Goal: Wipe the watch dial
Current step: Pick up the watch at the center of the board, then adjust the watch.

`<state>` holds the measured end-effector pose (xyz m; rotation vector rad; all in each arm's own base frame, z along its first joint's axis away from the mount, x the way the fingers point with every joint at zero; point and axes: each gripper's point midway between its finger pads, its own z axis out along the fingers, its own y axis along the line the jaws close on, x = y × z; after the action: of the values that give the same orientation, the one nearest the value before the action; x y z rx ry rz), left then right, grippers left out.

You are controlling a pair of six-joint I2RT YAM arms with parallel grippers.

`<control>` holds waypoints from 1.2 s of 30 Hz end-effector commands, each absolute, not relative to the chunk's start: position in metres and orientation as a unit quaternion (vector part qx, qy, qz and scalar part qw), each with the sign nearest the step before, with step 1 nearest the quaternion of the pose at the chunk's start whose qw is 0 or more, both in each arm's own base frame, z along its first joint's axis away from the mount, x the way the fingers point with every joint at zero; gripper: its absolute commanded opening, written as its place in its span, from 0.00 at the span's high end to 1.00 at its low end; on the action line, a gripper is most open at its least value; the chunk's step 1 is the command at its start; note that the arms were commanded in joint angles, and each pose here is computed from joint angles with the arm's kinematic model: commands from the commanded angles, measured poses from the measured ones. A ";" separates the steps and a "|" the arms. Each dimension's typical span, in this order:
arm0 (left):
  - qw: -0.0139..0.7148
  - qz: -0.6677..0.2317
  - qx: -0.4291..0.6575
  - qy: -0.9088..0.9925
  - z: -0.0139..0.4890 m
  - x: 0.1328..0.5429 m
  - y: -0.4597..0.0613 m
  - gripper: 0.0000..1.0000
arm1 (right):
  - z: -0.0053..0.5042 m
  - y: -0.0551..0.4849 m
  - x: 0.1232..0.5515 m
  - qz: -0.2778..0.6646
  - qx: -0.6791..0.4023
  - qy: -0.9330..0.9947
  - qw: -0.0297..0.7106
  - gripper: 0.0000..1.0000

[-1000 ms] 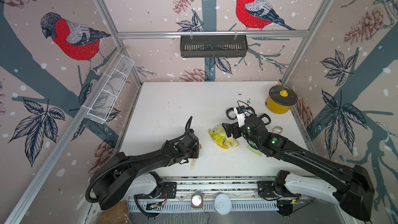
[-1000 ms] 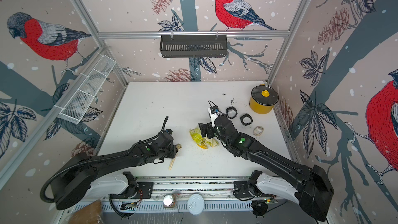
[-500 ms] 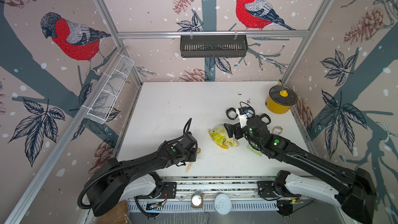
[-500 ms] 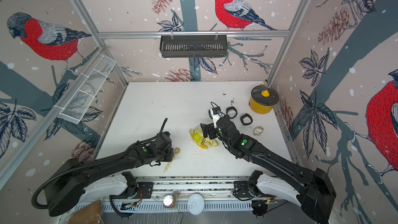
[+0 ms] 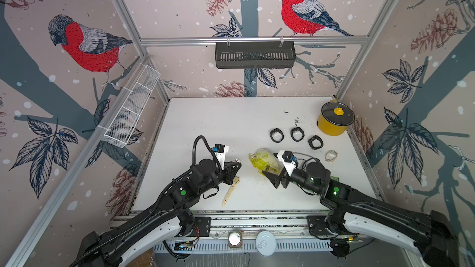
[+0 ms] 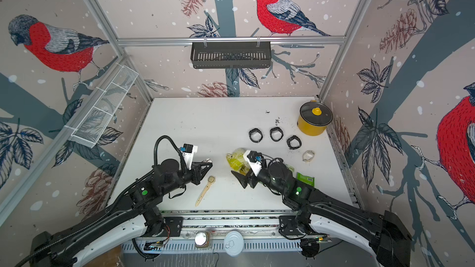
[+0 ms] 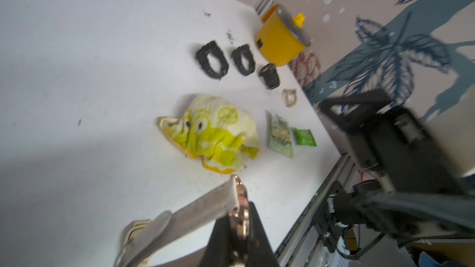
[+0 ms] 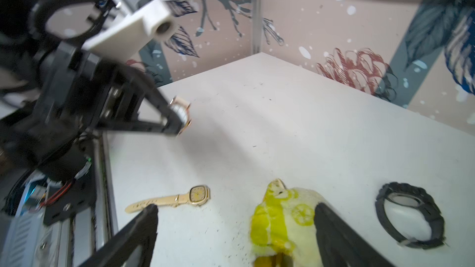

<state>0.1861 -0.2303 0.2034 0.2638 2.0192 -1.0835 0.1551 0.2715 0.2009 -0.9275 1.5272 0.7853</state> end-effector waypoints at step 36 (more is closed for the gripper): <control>0.307 -0.715 0.356 0.517 0.350 0.067 -0.297 0.93 | 0.311 0.313 0.073 0.426 -0.485 0.337 0.686 0.63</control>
<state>0.0759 -0.3014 0.3393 0.9018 1.4506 -1.8670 0.0814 0.3095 0.3066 -1.0549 0.7966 0.9273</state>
